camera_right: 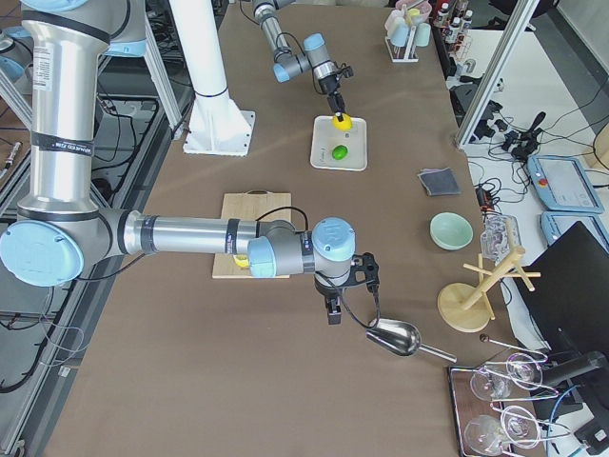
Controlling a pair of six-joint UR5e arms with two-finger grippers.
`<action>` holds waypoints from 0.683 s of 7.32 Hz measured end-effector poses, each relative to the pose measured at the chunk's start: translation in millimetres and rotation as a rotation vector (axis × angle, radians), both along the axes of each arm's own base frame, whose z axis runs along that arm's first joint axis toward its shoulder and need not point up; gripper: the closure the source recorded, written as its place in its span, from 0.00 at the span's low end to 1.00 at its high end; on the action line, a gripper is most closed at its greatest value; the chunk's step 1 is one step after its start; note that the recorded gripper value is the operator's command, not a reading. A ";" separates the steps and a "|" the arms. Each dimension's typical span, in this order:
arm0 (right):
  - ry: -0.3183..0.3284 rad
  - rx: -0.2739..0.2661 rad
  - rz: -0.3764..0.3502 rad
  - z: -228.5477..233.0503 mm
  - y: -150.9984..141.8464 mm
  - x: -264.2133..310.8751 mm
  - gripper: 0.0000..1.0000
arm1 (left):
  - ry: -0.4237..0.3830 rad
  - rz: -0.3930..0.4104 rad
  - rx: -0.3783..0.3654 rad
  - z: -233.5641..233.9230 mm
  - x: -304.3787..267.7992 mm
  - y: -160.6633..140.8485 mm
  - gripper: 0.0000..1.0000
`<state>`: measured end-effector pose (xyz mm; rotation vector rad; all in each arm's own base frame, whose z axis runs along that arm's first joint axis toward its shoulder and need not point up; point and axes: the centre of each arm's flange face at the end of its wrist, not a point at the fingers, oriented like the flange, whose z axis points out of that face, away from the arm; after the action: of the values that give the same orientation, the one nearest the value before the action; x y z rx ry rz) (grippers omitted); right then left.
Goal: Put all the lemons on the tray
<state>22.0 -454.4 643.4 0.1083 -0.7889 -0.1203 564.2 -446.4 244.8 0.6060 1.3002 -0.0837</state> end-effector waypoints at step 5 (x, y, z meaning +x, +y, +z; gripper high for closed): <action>-0.008 0.001 -0.001 -1.8 -6.5 -1.3 0.00 | -0.144 -0.009 -0.002 11.3 -126.8 -113.9 0.01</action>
<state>20.8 -460.9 641.6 0.1096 -0.7965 -0.1213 437.4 -560.3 256.1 0.6059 1.1583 -0.0481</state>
